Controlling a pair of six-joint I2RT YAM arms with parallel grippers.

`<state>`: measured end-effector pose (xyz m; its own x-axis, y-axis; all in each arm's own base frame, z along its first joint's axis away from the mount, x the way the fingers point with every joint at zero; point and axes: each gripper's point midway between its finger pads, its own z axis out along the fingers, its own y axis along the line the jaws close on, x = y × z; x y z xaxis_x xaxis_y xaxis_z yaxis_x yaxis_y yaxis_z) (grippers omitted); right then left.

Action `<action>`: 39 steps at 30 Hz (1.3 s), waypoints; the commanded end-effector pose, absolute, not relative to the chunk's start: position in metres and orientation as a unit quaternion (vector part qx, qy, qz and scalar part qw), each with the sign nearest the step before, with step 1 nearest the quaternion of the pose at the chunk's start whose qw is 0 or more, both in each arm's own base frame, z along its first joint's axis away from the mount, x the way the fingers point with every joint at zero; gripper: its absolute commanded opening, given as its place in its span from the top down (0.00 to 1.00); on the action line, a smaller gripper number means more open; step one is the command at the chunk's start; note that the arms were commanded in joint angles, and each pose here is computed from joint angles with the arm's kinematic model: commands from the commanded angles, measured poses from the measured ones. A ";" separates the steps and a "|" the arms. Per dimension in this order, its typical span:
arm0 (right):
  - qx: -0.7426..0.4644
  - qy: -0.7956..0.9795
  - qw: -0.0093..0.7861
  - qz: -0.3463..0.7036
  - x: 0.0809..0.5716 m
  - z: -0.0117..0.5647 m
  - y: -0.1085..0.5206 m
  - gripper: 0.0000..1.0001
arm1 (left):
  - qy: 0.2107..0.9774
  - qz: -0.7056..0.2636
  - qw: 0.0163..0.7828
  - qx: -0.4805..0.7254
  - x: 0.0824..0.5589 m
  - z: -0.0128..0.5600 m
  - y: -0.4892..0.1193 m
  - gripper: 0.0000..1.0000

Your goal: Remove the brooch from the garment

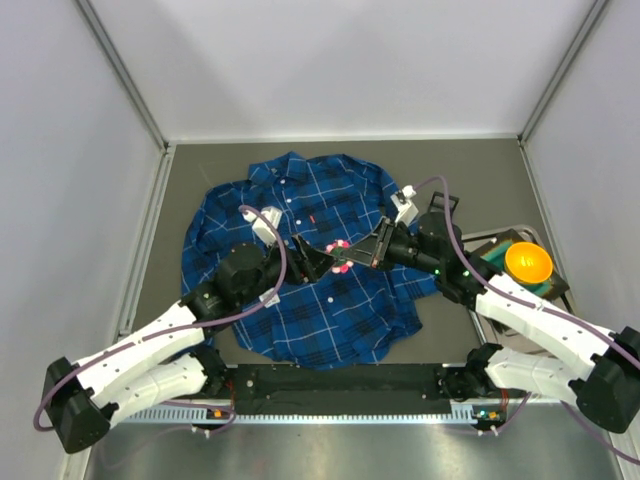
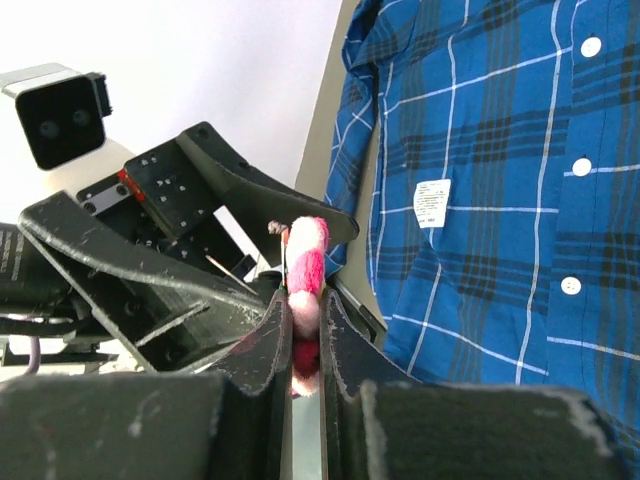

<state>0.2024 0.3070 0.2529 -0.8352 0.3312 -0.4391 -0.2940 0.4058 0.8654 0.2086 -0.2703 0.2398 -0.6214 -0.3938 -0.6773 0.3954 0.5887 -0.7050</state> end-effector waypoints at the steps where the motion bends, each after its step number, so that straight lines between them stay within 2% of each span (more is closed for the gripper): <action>1: -0.035 0.762 0.298 0.574 0.185 0.271 0.310 1.00 | 0.744 -0.504 0.439 -0.014 0.209 0.259 -0.267 0.28; 5: -0.046 0.752 0.299 0.585 0.182 0.273 0.312 1.00 | 0.742 -0.521 0.422 -0.004 0.205 0.258 -0.272 0.33; 9: -0.060 0.743 0.305 0.593 0.181 0.279 0.314 1.00 | 0.733 -0.546 0.405 0.010 0.198 0.256 -0.277 0.33; 11: -0.067 0.739 0.306 0.596 0.179 0.281 0.315 1.00 | 0.721 -0.566 0.399 0.025 0.191 0.261 -0.280 0.31; 15: -0.070 0.743 0.306 0.591 0.179 0.277 0.314 1.00 | 0.713 -0.578 0.396 0.040 0.186 0.268 -0.276 0.16; 19: -0.077 0.740 0.302 0.596 0.176 0.273 0.314 1.00 | 0.709 -0.581 0.397 0.058 0.178 0.274 -0.270 0.09; 25: -0.070 0.730 0.294 0.613 0.176 0.270 0.310 1.00 | 0.702 -0.593 0.386 0.089 0.154 0.272 -0.261 0.04; 27: -0.069 0.724 0.299 0.618 0.179 0.273 0.307 1.00 | 0.711 -0.584 0.386 0.074 0.152 0.264 -0.253 0.05; 31: -0.076 0.710 0.297 0.634 0.178 0.283 0.307 1.00 | 0.706 -0.602 0.368 0.058 0.148 0.259 -0.253 0.16; 34: -0.084 0.700 0.291 0.646 0.174 0.287 0.309 1.00 | 0.703 -0.617 0.351 0.054 0.149 0.255 -0.260 0.03; 39: -0.098 0.693 0.289 0.654 0.170 0.289 0.310 1.00 | 0.688 -0.634 0.347 0.071 0.155 0.272 -0.272 0.02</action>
